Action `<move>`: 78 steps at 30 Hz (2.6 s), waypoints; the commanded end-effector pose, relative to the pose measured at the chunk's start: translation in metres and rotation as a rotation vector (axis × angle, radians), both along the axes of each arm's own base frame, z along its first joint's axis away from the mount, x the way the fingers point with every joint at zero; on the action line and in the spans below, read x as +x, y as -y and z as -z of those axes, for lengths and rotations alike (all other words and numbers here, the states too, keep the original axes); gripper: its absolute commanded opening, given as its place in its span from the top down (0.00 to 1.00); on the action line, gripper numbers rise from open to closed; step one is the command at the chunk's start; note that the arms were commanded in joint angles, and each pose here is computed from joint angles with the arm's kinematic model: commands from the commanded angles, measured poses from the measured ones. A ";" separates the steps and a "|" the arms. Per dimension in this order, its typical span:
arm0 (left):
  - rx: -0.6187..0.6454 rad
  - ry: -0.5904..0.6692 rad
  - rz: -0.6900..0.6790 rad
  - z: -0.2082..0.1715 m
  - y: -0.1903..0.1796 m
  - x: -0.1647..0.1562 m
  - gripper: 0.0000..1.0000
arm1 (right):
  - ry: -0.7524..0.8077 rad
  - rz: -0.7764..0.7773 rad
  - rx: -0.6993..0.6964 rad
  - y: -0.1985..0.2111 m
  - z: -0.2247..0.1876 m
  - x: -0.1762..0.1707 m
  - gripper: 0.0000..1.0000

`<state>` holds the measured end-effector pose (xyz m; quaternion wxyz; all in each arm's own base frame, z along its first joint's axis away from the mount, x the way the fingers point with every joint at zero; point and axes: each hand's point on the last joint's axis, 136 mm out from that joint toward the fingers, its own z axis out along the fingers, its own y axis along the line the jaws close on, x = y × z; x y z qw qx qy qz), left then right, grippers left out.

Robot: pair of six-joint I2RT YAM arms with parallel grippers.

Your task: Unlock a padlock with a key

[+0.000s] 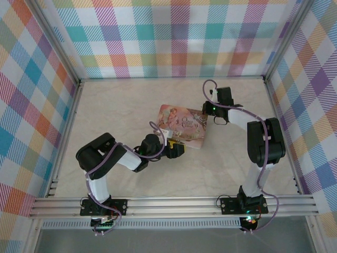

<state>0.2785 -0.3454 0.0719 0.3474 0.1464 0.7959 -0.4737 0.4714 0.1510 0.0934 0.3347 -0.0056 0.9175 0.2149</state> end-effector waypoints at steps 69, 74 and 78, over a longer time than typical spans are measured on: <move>-0.011 -0.029 -0.130 -0.003 -0.042 0.016 0.45 | -0.119 -0.066 0.023 -0.042 0.012 -0.024 1.00; -0.004 -0.046 -0.113 0.003 -0.036 0.019 0.52 | -0.116 -0.076 0.025 -0.048 0.011 -0.025 1.00; 0.002 -0.062 -0.125 0.009 -0.037 0.021 0.47 | -0.118 -0.082 0.031 -0.051 0.011 -0.027 1.00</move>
